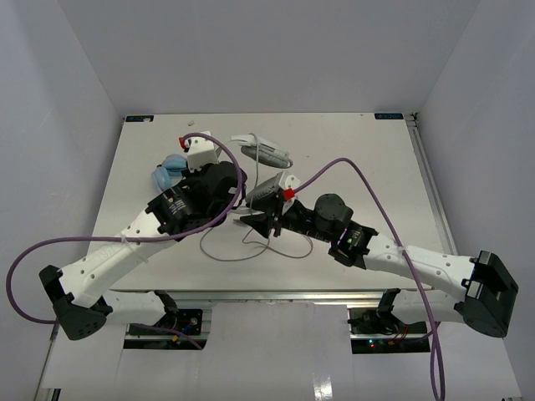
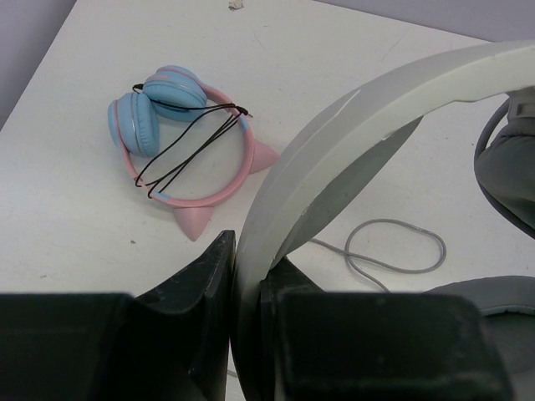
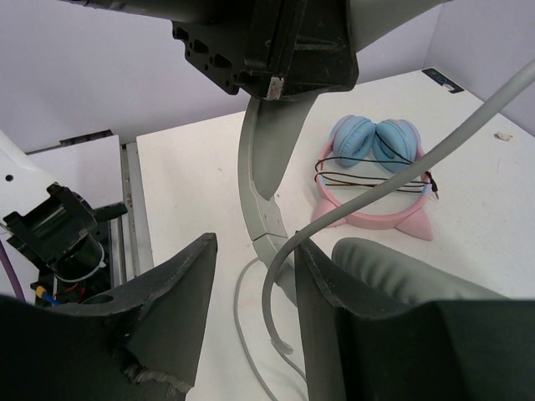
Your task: Wrap the headphones
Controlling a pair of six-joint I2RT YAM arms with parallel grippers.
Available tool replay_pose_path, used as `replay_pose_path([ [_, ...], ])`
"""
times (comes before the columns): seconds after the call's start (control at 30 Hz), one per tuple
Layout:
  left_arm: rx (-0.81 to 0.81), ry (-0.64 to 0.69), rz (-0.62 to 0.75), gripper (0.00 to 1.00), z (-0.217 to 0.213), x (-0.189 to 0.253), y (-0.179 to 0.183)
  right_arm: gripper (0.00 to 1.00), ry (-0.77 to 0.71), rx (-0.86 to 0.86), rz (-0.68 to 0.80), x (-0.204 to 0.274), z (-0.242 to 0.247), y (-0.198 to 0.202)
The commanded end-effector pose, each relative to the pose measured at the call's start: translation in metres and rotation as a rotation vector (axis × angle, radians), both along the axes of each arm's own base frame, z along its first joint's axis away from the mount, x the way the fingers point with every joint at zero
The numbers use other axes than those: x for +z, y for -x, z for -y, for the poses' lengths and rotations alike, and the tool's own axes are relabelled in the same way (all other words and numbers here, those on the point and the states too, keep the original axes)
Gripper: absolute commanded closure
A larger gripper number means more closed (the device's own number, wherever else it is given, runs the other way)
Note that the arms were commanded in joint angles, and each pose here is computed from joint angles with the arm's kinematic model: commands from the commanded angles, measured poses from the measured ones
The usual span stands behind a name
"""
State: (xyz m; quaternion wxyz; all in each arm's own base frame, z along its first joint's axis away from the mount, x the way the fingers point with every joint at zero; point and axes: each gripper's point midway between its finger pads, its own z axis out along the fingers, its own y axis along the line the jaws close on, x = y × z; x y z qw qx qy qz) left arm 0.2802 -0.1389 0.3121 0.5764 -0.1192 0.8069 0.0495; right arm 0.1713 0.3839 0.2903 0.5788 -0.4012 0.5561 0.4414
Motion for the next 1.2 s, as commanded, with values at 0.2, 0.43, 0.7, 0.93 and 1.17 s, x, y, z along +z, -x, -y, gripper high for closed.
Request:
replay_pose_path([
  [0.2,0.061,0.425,0.242,1.00,0.004,0.071,-0.004,0.55,0.115,-0.139,-0.085,-0.026,0.021,-0.012],
  [0.43,-0.041,0.523,0.219,1.00,0.036,0.061,-0.009,0.54,0.049,0.029,0.047,0.021,0.010,0.011],
  [0.7,-0.079,0.549,0.214,1.00,0.039,0.058,-0.004,0.53,0.019,0.134,0.056,0.039,-0.006,0.020],
  [0.93,-0.100,0.568,0.221,1.00,0.034,0.061,0.003,0.52,0.006,0.210,0.066,0.037,-0.020,0.023],
  [1.17,-0.102,0.582,0.236,1.00,0.030,0.069,0.005,0.52,0.015,0.176,0.027,0.020,-0.022,0.016],
])
